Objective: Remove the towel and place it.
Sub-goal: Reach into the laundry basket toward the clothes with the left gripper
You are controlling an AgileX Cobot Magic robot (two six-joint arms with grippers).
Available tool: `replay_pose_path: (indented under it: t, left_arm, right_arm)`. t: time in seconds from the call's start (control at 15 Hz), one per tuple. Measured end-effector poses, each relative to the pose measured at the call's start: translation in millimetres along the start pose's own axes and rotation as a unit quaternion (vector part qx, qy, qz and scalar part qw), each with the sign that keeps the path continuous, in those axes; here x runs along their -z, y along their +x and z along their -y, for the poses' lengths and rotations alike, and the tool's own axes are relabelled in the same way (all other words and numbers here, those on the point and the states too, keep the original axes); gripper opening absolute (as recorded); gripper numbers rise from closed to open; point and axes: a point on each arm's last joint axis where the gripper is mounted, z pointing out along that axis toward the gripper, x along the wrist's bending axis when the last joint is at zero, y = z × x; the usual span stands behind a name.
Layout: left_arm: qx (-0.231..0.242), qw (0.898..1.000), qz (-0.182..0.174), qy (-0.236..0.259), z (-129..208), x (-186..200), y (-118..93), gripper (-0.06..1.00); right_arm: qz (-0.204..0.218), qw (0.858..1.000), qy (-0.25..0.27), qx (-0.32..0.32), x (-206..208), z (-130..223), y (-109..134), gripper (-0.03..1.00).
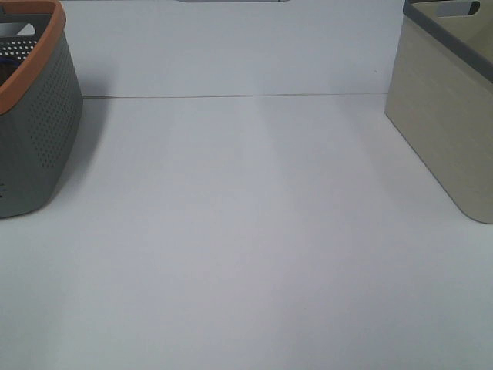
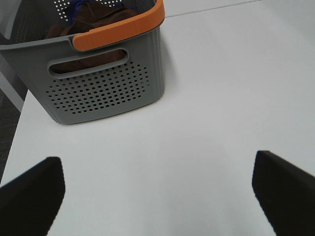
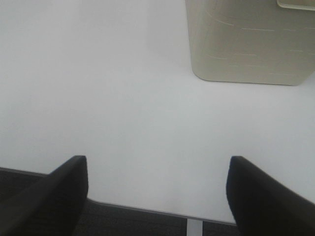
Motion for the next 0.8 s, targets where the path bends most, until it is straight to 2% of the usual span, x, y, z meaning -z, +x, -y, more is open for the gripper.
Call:
replay_pose_path:
  t: [0.8]
  left_arm:
    - [0.010, 1.000, 0.018, -0.002, -0.3, 0.0, -3.2, 0.99]
  right_arm:
    - [0.000, 1.000, 0.000, 0.000, 0.0, 0.0, 0.0, 0.68]
